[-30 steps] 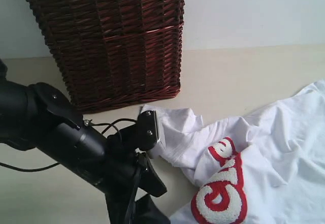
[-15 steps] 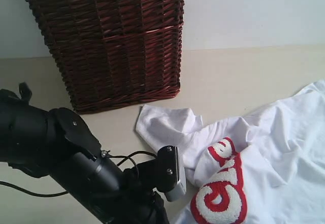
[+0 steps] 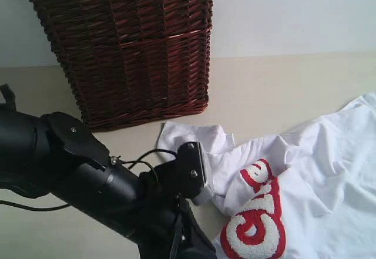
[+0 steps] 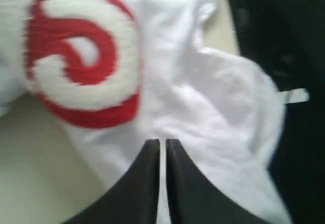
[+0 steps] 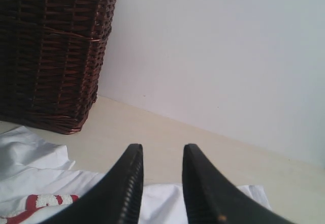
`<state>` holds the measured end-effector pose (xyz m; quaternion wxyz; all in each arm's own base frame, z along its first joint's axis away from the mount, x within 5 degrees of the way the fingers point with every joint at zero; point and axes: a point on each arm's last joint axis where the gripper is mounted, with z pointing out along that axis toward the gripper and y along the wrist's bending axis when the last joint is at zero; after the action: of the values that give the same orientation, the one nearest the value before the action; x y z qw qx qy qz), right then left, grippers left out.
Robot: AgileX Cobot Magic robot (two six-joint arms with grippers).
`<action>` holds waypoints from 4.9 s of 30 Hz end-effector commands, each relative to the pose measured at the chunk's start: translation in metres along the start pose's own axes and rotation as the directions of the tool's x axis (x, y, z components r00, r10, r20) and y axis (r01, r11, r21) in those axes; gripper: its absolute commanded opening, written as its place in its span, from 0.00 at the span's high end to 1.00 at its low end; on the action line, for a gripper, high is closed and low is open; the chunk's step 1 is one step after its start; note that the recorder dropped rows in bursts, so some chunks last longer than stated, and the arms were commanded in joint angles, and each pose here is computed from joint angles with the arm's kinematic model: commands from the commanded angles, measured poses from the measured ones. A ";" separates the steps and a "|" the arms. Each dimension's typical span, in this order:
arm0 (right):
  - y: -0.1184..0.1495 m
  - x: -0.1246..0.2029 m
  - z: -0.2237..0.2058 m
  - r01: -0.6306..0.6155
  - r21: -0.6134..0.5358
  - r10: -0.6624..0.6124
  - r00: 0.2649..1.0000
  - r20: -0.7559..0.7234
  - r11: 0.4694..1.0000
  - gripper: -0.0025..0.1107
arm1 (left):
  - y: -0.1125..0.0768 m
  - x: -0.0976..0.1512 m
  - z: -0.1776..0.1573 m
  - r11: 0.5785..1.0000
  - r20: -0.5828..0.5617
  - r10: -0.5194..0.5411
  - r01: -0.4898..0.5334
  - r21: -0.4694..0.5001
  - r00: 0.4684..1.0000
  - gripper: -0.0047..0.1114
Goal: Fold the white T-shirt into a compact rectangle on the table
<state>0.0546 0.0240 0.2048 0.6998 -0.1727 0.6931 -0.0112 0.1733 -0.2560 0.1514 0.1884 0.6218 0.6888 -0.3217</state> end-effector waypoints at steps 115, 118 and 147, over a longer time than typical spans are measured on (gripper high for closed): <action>-0.054 0.043 0.148 -0.231 -0.184 -0.066 0.441 -0.895 0.956 0.98 | -0.023 -0.042 0.072 0.869 0.083 -0.389 0.336 0.363 0.917 0.53; -0.058 0.055 0.156 -0.223 -0.108 -0.003 0.426 -0.905 0.969 0.98 | -0.012 -0.040 0.067 0.869 0.099 -0.408 0.353 0.346 0.908 0.53; -0.064 0.101 0.163 -0.148 0.021 0.061 0.269 -0.961 0.989 0.98 | 0.082 -0.006 -0.034 0.927 0.208 -0.376 0.369 0.072 0.903 0.53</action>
<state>0.2284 -0.0244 0.1194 0.1246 -0.1093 0.9855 -0.0373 0.2429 -0.2498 0.1624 0.1597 0.4591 0.7446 -0.4575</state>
